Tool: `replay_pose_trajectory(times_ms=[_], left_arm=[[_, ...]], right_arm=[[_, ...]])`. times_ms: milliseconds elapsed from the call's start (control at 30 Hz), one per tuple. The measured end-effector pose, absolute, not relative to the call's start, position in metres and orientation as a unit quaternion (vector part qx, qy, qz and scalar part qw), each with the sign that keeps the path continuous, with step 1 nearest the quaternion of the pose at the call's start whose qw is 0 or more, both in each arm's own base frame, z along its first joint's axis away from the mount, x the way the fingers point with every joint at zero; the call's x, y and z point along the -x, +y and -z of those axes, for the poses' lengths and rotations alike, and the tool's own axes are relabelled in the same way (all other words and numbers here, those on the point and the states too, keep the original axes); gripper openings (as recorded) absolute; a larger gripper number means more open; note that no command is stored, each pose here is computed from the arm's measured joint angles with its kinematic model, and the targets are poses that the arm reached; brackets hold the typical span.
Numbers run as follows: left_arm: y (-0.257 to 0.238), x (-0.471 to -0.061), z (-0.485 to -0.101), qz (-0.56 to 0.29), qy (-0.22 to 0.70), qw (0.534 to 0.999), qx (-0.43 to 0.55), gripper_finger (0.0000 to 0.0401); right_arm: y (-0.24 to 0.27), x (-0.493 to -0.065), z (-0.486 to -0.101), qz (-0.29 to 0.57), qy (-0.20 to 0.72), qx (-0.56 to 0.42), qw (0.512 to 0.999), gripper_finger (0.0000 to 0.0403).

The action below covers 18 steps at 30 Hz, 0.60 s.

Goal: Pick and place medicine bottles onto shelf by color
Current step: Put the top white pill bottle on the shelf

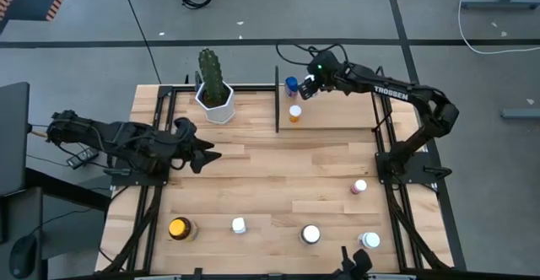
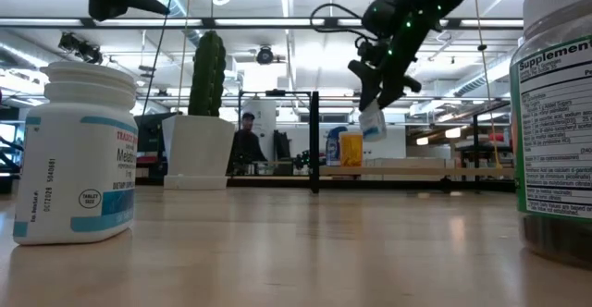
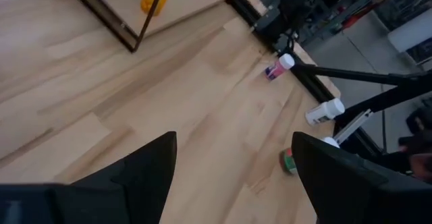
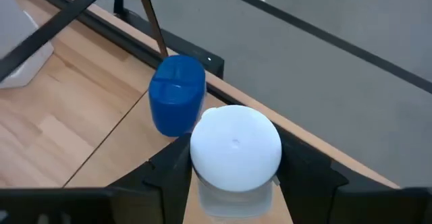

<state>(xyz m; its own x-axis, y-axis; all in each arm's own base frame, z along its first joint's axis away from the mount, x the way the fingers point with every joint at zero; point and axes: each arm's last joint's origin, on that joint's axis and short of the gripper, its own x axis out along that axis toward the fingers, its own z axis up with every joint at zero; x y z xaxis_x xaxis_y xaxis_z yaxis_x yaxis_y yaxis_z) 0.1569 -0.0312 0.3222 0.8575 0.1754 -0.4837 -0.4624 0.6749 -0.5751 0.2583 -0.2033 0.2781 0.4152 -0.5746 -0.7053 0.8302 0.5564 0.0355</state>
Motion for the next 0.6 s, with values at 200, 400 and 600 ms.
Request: replay_pose_trajectory(times_ms=[200,400,600], left_arm=[[-0.032,-0.16,-0.321,-0.179,0.202,0.888,0.373,0.0297],[-0.032,-0.16,-0.32,-0.18,0.206,0.887,0.372,0.0297],[-0.032,-0.16,-0.319,-0.181,0.207,0.887,0.371,0.0297]], right_arm=[[-0.202,-0.257,-0.251,0.431,0.319,-0.189,0.823,0.0198],[-0.205,-0.246,-0.229,0.448,0.32,-0.2,0.811,0.0198],[-0.215,-0.237,-0.225,0.478,0.302,-0.205,0.799,0.0198]])
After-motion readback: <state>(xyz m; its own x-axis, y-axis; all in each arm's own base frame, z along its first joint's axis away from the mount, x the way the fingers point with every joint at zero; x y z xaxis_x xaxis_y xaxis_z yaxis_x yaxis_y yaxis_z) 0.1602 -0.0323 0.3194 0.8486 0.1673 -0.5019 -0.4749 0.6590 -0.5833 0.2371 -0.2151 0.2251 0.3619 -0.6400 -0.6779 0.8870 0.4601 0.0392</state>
